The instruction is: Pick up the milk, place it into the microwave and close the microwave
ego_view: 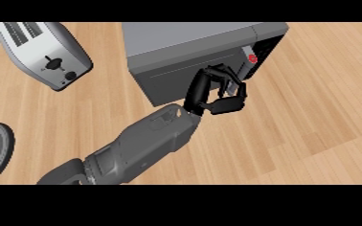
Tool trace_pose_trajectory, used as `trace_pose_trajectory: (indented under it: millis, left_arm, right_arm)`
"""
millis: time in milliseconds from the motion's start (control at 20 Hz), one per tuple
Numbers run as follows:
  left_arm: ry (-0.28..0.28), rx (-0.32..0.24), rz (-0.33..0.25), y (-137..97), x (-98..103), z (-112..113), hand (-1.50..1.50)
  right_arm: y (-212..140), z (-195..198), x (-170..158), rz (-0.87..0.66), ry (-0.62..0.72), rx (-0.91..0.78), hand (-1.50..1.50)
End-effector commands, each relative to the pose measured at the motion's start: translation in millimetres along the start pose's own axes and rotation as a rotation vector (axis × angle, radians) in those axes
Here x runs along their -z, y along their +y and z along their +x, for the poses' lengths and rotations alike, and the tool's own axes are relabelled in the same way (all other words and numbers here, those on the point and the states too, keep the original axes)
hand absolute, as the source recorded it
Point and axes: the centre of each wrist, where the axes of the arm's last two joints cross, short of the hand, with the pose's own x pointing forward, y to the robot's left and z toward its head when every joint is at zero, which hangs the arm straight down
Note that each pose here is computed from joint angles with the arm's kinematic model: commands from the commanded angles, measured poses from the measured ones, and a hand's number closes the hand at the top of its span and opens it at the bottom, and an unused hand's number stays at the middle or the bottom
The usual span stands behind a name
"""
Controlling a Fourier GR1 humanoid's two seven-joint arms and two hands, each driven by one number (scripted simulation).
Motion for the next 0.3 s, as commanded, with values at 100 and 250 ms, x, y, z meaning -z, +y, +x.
trace_pose_trajectory:
  millis: [100,250]
  left_arm:
    - [0.150,0.060,0.224,41.9,-7.6,-36.4,-1.50]
    - [0.140,0.049,0.213,37.9,-4.0,-31.5,-1.50]
  right_arm:
    - [2.4,8.3,-4.4,-0.021,0.015,-0.018,-1.50]
    - [5.1,9.4,-4.7,-0.014,0.027,-0.014,-1.50]
